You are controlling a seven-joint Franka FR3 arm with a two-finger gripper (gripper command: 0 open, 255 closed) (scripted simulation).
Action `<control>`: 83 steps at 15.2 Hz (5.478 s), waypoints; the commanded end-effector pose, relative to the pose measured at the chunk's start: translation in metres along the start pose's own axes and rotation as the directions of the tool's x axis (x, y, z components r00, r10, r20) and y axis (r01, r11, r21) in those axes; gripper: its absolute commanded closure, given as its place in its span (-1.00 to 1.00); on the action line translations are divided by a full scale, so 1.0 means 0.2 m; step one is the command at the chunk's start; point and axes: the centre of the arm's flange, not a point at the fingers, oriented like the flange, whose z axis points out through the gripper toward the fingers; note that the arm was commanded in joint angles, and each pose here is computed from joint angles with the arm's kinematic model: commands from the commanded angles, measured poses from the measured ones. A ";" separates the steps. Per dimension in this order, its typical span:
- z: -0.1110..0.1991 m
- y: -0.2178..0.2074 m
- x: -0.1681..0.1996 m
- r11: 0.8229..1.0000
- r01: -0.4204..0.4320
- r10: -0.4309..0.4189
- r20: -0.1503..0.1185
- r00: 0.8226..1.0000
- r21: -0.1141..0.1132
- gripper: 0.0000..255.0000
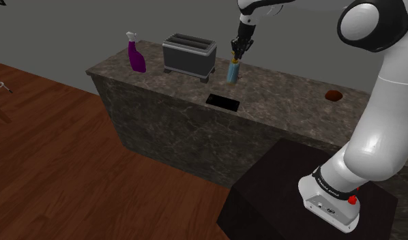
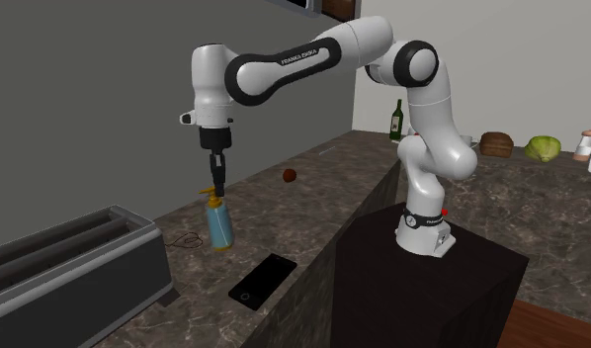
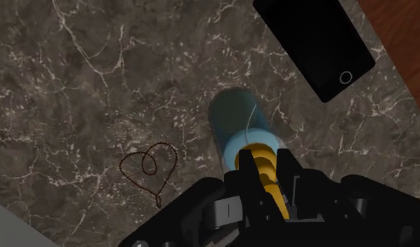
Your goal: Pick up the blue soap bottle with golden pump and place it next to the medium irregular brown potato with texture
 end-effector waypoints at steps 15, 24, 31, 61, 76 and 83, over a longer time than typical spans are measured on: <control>-0.43 -0.03 0.02 1.000 0.000 0.000 0.000 1.000 0.000 1.00; -0.66 -0.05 0.02 1.000 0.000 0.000 0.000 1.000 0.000 1.00; -0.85 -0.06 0.03 1.000 0.000 0.000 0.000 1.000 0.000 1.00; -1.12 1.28 -0.78 1.000 0.000 0.000 0.000 1.000 0.000 1.00; -1.05 1.88 -1.14 1.000 0.000 0.000 0.000 1.000 0.000 1.00; -0.86 1.90 -1.15 1.000 0.000 0.000 0.000 1.000 0.000 1.00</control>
